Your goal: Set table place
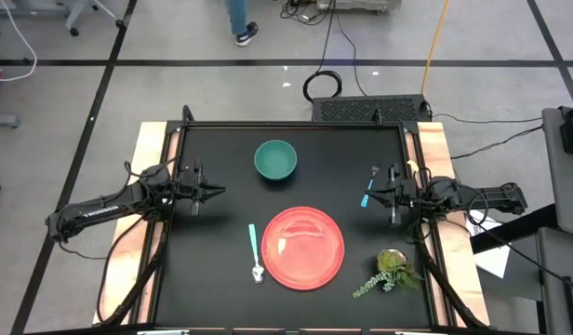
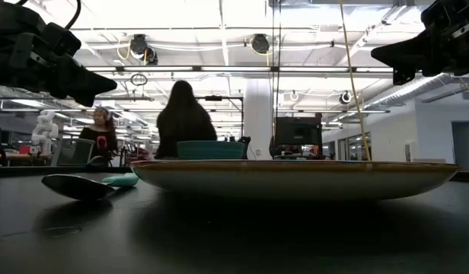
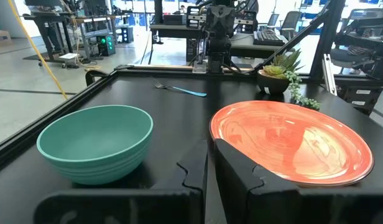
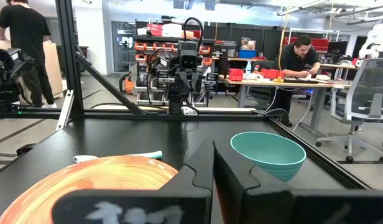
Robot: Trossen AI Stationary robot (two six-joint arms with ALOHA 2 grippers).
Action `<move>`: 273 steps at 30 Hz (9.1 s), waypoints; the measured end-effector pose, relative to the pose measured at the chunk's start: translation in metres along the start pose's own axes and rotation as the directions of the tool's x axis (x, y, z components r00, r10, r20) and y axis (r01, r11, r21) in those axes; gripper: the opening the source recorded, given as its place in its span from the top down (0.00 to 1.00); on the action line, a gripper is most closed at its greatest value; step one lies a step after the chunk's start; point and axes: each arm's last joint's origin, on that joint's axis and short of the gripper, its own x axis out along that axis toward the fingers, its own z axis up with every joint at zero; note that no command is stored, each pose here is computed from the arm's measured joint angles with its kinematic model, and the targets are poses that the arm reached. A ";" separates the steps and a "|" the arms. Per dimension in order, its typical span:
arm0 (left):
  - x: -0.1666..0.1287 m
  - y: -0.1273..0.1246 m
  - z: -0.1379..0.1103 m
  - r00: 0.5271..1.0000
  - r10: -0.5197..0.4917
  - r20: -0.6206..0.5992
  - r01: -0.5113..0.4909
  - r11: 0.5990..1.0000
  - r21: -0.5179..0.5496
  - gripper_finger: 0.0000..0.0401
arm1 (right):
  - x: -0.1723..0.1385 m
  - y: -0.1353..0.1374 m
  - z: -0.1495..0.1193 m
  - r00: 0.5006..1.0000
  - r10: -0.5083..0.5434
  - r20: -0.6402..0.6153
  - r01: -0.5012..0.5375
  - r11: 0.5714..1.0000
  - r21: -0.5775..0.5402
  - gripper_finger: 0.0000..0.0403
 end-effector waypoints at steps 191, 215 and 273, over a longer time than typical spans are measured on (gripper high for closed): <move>0.206 0.192 0.130 0.576 0.065 -0.815 -0.202 0.977 -0.065 0.91 | 0.000 -0.008 0.006 0.953 -0.268 0.140 0.278 0.959 -0.053 1.00; 0.213 0.175 0.123 0.529 0.061 -0.847 -0.203 0.978 -0.056 0.91 | 0.000 -0.008 0.006 0.953 -0.268 0.142 0.277 0.960 -0.042 1.00; 0.230 0.187 0.076 0.408 0.214 -0.887 -0.242 0.963 0.121 0.32 | 0.000 -0.008 0.006 0.953 -0.269 0.142 0.277 0.960 -0.041 1.00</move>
